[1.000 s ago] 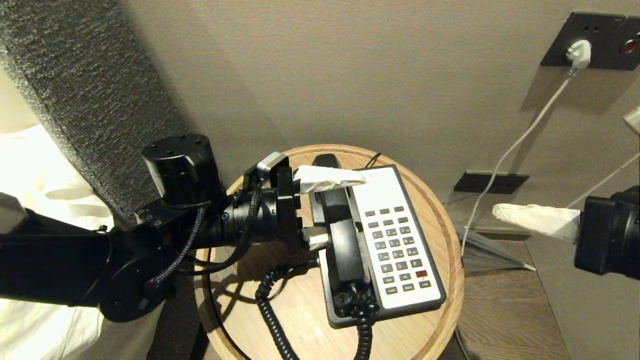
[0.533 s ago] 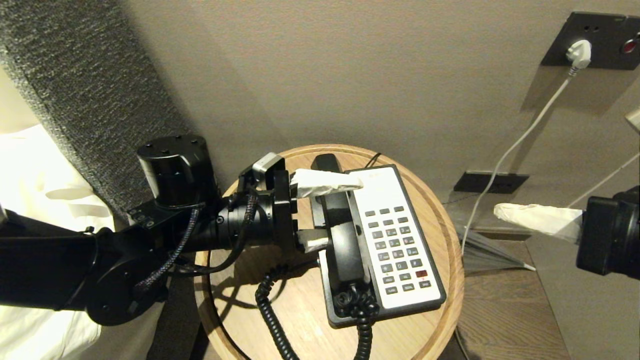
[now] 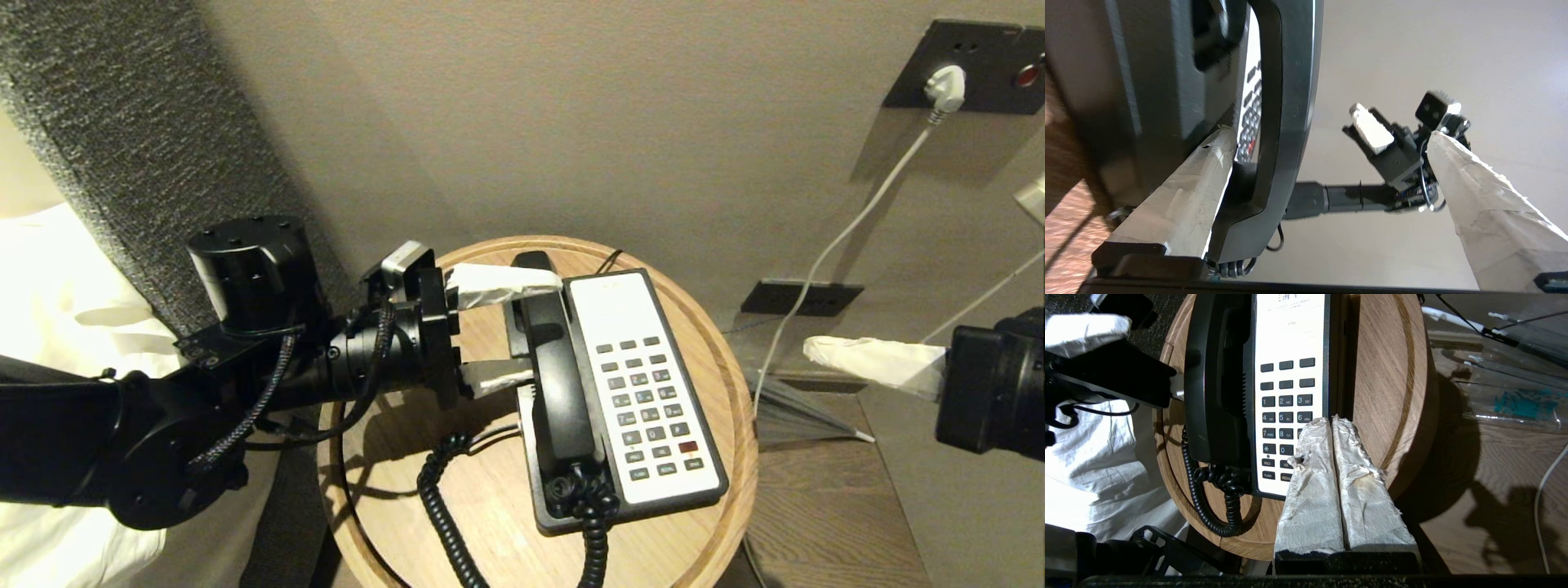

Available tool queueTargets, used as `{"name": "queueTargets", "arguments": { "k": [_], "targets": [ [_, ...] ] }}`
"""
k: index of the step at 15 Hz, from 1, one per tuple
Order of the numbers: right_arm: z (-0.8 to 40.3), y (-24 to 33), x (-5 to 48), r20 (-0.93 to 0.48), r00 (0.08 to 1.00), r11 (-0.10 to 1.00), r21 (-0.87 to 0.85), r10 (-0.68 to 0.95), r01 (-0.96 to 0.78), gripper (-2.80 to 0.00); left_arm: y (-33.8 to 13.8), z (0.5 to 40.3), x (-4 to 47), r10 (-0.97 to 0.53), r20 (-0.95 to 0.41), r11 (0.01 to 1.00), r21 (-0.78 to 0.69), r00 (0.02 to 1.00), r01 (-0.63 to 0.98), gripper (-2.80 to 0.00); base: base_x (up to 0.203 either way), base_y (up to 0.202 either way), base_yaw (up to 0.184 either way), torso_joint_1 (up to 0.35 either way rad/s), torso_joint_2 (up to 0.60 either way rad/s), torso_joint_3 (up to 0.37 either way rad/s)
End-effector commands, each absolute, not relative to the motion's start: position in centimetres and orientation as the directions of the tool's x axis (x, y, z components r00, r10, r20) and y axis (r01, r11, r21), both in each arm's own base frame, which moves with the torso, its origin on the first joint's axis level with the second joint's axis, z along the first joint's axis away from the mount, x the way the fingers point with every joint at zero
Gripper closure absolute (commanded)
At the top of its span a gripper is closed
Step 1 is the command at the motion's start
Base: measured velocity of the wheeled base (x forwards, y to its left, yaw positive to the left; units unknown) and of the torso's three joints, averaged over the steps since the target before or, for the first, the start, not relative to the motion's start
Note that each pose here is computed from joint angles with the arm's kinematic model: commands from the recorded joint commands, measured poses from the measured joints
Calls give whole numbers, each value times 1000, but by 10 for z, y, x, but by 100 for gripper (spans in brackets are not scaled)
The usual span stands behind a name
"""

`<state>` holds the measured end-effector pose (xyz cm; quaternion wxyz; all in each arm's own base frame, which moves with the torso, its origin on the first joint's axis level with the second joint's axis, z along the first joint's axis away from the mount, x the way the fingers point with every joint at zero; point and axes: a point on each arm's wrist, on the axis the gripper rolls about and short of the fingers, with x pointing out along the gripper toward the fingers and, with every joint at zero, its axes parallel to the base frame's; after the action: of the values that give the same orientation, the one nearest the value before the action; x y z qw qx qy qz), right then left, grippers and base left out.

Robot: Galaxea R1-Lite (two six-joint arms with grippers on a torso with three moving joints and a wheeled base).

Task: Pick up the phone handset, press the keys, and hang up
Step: Put the handset back, then end the call using the dial pad

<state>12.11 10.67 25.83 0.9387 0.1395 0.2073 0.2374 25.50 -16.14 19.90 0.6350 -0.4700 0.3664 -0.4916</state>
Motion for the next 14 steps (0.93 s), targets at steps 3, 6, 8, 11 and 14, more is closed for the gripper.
{"name": "queueTargets", "arguments": {
  "k": [3, 6, 8, 11, 14],
  "targets": [
    [249, 111, 125, -361, 791, 858, 351, 494, -375, 0, -146, 209, 242, -948, 6, 89, -955, 318, 283, -280, 0, 0, 0, 0, 0, 0],
    [244, 117, 132, -391, 782, 865, 340, 486, -368, 0, -138, 206, 235, -933, -13, 137, -937, 360, 322, 0, 0, 0, 0, 0, 0, 0],
    [241, 125, 140, -400, 777, 866, 338, 486, -368, 0, -137, 210, 233, -934, -8, 134, -936, 358, 327, 0, 0, 0, 0, 0, 0, 0],
    [236, 136, 150, -405, 768, 862, 338, 495, -377, 0, -135, 216, 230, -934, 5, 126, -932, 357, 341, 0, 0, 0, 0, 0, 0, 0],
    [227, 146, 156, -440, 748, 865, 325, 496, -382, 0, -128, 218, 225, -928, 12, 127, -929, 373, 348, 0, 0, 0, 0, 0, 0, 0]
  ]
}}
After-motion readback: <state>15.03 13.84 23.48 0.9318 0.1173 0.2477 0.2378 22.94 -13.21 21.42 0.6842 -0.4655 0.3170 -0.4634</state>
